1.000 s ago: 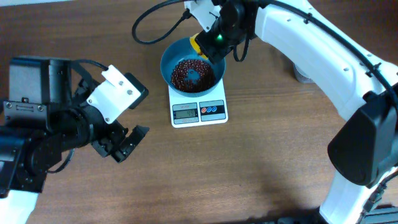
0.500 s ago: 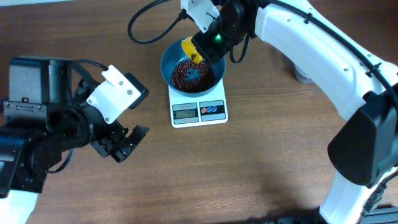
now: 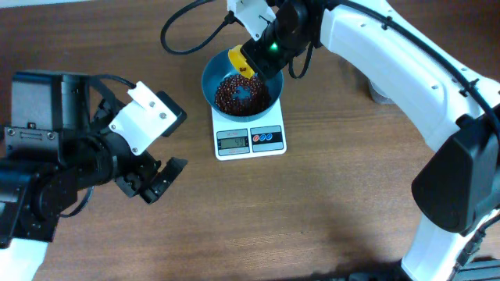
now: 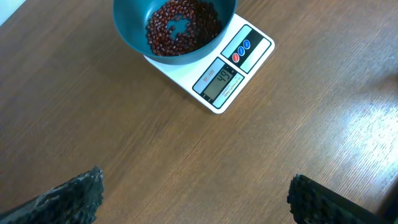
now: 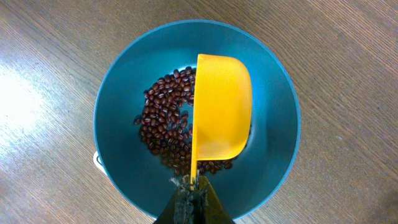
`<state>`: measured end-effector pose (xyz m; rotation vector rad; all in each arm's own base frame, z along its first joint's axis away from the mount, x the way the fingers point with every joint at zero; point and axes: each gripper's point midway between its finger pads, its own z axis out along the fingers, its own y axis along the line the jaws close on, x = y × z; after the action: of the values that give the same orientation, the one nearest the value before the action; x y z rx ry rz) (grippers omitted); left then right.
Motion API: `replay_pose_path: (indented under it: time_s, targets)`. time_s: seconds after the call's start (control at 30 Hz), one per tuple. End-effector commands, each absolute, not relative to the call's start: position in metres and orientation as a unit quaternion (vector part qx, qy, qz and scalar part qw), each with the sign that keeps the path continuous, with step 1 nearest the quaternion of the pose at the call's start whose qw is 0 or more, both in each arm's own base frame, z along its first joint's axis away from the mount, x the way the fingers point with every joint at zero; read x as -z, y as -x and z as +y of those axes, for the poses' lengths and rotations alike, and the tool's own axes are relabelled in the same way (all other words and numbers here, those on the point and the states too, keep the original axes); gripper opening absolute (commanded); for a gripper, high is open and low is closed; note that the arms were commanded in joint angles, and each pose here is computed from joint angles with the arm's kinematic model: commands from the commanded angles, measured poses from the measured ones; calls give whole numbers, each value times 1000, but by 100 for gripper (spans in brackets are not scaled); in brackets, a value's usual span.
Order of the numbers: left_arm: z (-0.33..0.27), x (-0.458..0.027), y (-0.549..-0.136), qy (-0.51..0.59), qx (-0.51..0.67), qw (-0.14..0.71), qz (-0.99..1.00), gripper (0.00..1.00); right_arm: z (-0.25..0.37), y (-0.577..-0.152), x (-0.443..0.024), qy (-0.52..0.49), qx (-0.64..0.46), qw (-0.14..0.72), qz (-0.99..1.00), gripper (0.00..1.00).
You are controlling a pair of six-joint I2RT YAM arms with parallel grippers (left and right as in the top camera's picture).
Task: Scoop item into bowl and weigh 50g on scale
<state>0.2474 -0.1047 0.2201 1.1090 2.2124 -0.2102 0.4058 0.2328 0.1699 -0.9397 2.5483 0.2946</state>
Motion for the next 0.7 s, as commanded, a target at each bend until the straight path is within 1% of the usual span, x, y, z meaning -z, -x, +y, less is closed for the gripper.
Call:
replay_pose_path:
  time_s: [0.0, 0.43, 0.5, 0.67]
  targets:
    - [-104, -227, -250, -426, 75, 332, 838, 99, 237, -408, -191, 339, -106, 231, 906, 4]
    - [-104, -227, -250, -426, 75, 332, 838, 99, 238, -410, -193, 339, -107, 236, 904, 4]
    - [-104, -227, -250, -426, 75, 332, 838, 99, 235, -408, -183, 337, -106, 220, 909, 4]
    - [-104, -227, -250, -426, 75, 332, 838, 99, 239, -410, -187, 339, -117, 228, 905, 4]
